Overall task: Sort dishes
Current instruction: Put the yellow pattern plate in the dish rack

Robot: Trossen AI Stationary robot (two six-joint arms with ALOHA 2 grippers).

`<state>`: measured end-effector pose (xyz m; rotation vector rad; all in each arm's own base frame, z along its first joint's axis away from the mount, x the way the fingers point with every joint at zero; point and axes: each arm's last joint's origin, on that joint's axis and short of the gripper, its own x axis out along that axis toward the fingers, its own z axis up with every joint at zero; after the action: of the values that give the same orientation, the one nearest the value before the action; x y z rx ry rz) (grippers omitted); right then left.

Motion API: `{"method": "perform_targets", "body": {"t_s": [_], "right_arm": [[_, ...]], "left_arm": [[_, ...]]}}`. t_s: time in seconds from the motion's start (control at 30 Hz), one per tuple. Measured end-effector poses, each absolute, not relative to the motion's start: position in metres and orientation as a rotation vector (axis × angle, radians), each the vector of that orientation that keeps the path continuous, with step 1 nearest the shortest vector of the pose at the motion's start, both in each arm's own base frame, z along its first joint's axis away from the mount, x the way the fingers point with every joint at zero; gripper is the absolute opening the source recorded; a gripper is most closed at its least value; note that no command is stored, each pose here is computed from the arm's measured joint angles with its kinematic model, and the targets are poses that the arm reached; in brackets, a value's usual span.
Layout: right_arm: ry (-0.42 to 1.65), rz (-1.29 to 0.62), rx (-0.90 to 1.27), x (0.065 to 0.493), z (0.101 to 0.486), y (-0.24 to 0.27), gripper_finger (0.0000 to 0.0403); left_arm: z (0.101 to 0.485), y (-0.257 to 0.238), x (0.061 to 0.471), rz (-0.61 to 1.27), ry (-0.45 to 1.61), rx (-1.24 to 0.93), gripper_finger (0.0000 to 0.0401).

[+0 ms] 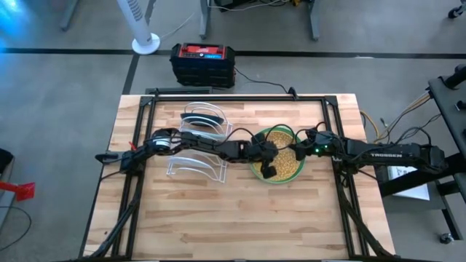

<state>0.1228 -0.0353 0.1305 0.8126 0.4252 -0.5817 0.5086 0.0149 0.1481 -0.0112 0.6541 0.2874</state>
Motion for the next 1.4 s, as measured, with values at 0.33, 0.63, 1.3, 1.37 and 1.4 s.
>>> {"method": "perform_targets", "body": {"t_s": [0.33, 0.63, 1.3, 1.37, 1.4], "right_arm": [[0.449, -0.566, 0.719, 0.126, 0.145, -0.036, 0.0001], [0.523, -0.591, 0.568, 0.127, 0.169, -0.038, 0.0001], [0.575, -0.569, 0.348, 0.129, 0.188, -0.04, 0.0], [0.579, -0.562, 0.326, 0.129, 0.188, -0.04, 0.0], [0.584, -0.56, 0.313, 0.129, 0.188, -0.04, 0.0001]], "left_arm": [[0.162, 0.014, 0.511, 0.285, 0.579, -0.019, 0.0], [0.186, 0.014, 0.509, 0.269, 0.521, 0.024, 0.0], [0.236, 0.026, 0.5, 0.406, 0.371, 0.078, 0.0], [0.242, 0.03, 0.499, 0.424, 0.362, 0.072, 0.0], [0.243, 0.032, 0.498, 0.43, 0.361, 0.074, 0.0001]]}}
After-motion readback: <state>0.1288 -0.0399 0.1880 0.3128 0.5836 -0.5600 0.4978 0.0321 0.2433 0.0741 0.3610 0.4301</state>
